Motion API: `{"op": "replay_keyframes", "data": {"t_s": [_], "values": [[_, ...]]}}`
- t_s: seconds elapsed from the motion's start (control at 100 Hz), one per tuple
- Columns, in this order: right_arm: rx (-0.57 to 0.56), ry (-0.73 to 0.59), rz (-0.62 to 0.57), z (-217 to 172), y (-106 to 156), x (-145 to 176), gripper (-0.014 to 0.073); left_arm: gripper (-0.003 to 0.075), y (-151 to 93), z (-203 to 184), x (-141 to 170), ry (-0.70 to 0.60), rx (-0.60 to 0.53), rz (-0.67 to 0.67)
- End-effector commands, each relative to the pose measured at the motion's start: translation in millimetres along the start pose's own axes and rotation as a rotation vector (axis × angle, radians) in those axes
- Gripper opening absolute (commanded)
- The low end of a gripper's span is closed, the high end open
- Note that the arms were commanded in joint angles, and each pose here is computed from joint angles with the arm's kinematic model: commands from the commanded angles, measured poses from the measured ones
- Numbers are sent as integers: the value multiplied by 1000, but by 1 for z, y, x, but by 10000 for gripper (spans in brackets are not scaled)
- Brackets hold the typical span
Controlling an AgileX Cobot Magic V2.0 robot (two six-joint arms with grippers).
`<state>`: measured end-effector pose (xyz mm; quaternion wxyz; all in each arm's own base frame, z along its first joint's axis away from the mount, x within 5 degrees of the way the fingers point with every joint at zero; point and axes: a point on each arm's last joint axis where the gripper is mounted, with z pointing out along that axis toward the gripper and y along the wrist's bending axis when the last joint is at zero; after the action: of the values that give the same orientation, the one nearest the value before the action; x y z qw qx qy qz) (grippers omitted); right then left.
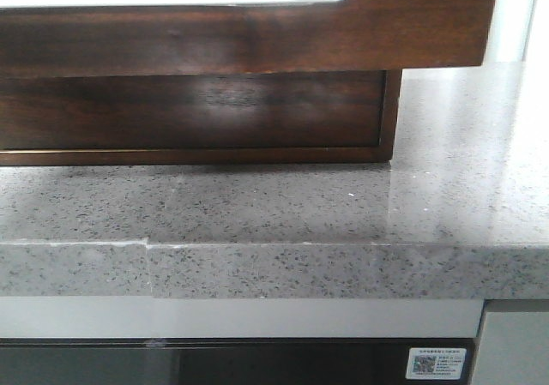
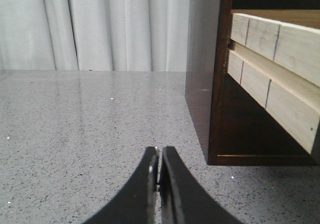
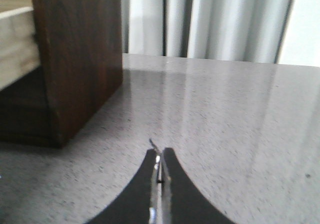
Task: Put scissors in drawer with both arms
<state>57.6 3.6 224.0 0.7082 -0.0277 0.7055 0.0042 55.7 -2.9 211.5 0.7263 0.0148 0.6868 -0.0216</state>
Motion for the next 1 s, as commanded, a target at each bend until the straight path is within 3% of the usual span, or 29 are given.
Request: {"op": "replay_keyframes", "data": {"t_s": [0.0, 0.09, 0.54, 0.65, 0.99], "values": [[67, -132, 1, -2, -5, 2, -69, -20, 0, -2, 3, -74, -6, -10], [79, -119, 0, -3, -5, 15, -69, -20, 0, -2, 3, -74, -6, -10], [76, -120, -43, -3, -5, 15, -69, -20, 0, -2, 3, -74, -6, -10], [65, -132, 11, -3, -4, 14, -69, -20, 0, -2, 3, -74, -6, -10], [65, -130, 9, -3, -4, 14, -69, -20, 0, -2, 3, -74, -6, -10]]}}
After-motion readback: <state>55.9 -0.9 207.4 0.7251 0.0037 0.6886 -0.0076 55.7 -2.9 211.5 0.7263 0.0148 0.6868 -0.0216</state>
